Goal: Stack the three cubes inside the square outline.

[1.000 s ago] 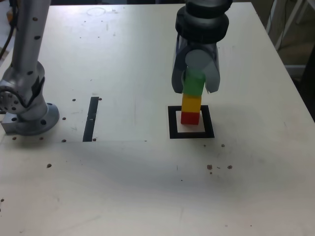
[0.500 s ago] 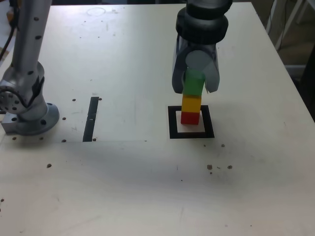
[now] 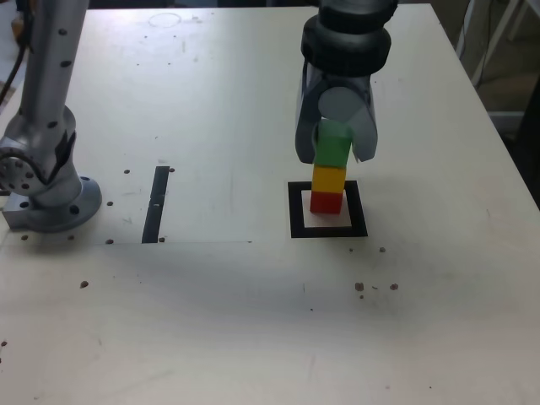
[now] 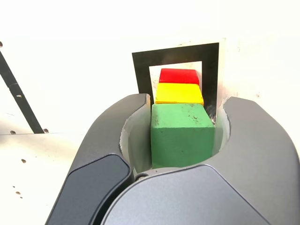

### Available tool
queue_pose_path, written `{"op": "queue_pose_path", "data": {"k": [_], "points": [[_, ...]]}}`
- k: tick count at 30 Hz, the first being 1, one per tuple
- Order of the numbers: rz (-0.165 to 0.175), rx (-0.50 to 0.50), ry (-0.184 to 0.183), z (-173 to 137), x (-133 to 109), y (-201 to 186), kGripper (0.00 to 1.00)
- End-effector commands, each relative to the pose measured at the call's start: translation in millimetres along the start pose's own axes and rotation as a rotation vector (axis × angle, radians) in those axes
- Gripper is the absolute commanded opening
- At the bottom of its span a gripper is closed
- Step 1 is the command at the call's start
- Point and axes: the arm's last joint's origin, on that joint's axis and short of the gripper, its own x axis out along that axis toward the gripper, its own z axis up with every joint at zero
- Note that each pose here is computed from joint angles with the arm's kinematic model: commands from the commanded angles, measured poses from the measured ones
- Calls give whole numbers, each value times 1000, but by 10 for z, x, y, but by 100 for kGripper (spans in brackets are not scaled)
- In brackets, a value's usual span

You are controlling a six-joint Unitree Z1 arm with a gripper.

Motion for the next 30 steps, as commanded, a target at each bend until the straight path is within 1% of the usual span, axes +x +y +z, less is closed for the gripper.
{"op": "queue_pose_path", "data": {"k": [1,3,8,10,13,16,19,21,26,30], "points": [[0,3,1,-6,13,9,57],[2,5,7,-4,36,13,65],[16,-1,15,-15,55,25,92],[24,-6,13,-30,40,31,97],[33,-16,-1,-75,-21,40,99],[34,-21,-25,-149,-129,50,99],[33,-23,-51,-276,-270,57,99],[32,-23,-60,-374,-345,56,99],[27,-22,-62,-663,-466,44,99],[18,-18,-47,-898,-509,31,99]]}}
